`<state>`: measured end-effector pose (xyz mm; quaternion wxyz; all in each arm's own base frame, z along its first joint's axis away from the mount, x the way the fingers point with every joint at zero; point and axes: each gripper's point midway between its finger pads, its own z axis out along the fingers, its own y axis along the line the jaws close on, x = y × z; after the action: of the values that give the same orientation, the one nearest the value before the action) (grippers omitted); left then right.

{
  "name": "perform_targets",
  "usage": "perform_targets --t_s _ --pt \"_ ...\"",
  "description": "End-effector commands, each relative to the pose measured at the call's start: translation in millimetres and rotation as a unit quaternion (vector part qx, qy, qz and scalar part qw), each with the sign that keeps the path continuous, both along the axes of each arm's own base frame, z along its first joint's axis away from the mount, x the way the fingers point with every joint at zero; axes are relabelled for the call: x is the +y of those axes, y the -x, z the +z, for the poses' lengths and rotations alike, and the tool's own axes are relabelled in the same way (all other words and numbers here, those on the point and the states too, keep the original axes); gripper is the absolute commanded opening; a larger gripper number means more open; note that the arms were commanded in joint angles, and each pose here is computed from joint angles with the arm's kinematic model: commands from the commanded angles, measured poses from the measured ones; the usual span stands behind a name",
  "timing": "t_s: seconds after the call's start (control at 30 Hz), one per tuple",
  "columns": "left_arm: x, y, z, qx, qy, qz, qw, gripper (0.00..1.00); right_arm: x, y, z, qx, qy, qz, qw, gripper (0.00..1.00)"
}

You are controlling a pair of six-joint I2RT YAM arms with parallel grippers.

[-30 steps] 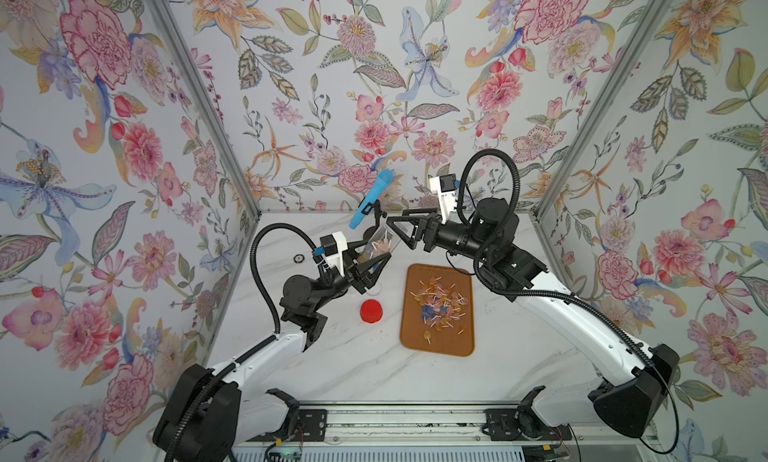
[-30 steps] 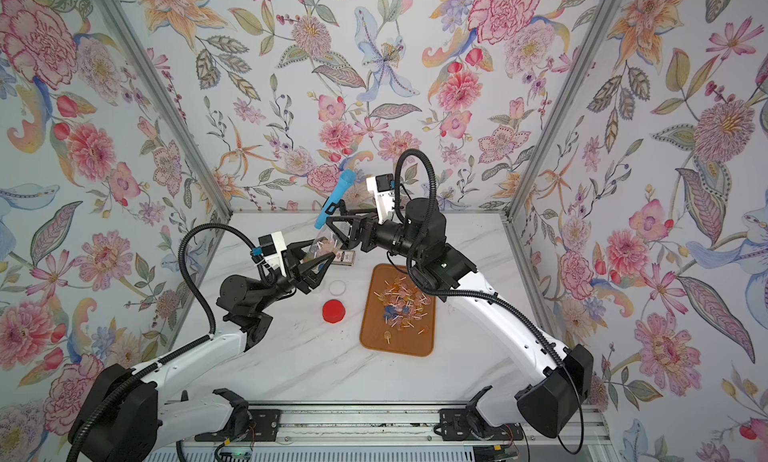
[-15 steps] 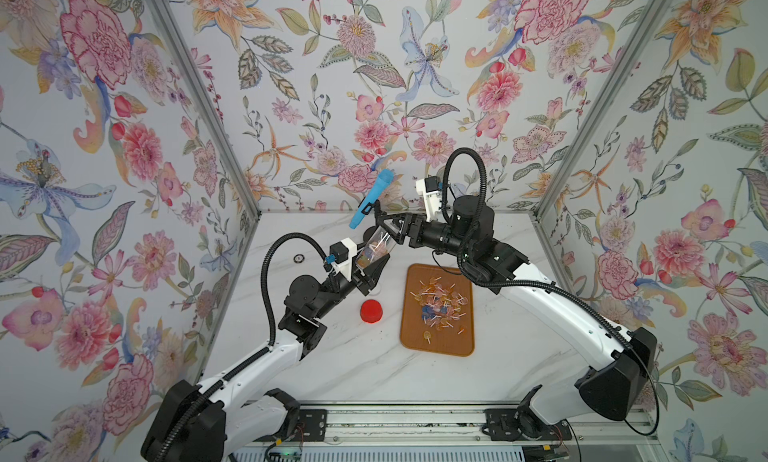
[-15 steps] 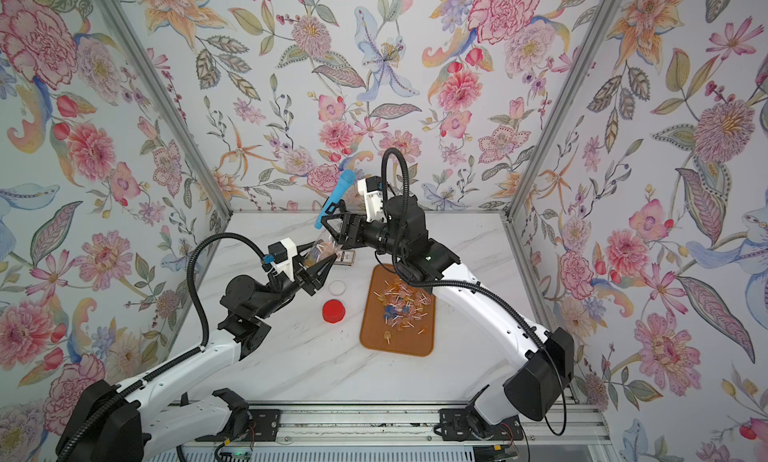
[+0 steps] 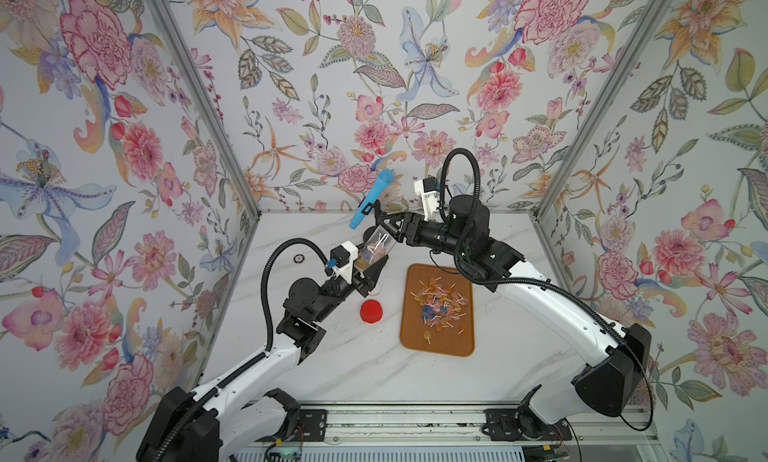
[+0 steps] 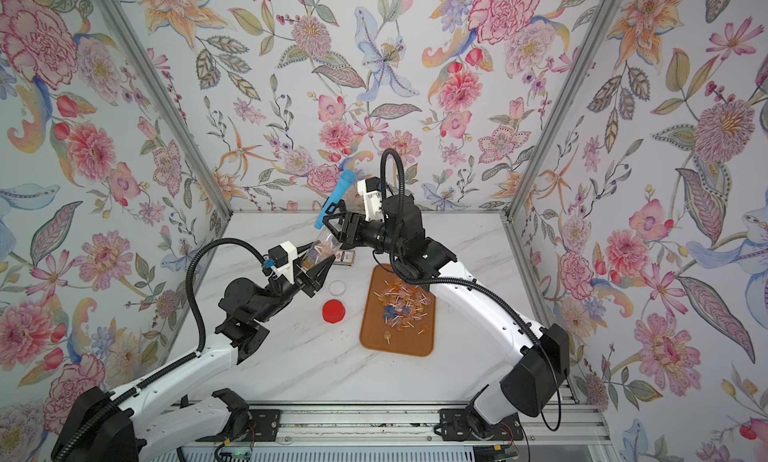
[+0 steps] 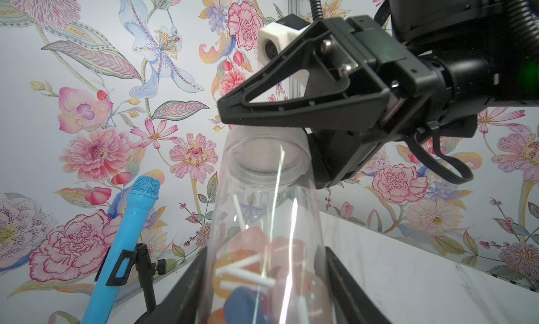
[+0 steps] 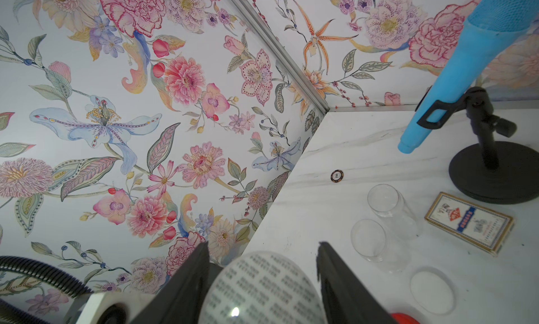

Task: Pour the candies out of the jar
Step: Unscrew the lid from the jar.

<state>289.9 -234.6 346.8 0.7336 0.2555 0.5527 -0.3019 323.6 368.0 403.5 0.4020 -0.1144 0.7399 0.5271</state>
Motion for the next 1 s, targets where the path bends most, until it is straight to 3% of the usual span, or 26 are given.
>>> perform_targets --t_s 0.0,0.17,0.47,0.7,0.83,0.97 --pt "1.4 5.3 12.1 -0.025 0.006 0.007 1.000 0.00 7.2 5.1 8.9 -0.002 -0.017 0.015 1.000 0.60" --pt "1.6 7.2 15.7 -0.028 0.010 0.006 1.000 0.00 6.2 6.0 8.3 -0.007 -0.015 0.015 1.000 0.47" --pt "-11.0 7.2 15.5 -0.006 0.024 -0.034 0.999 0.00 14.9 20.0 20.1 -0.054 -0.027 0.063 0.996 0.42" --pt "-17.8 1.7 7.3 0.009 0.014 -0.042 0.999 0.00 26.3 44.9 31.5 -0.121 0.001 0.096 0.988 0.40" --pt "-22.2 11.5 15.8 0.003 0.025 -0.080 0.996 0.00 26.5 69.1 39.5 -0.201 -0.002 0.156 0.967 0.40" --pt "-28.0 35.4 33.0 -0.021 0.053 -0.159 0.986 0.00 16.2 97.2 50.8 -0.243 -0.052 0.240 0.938 0.39"
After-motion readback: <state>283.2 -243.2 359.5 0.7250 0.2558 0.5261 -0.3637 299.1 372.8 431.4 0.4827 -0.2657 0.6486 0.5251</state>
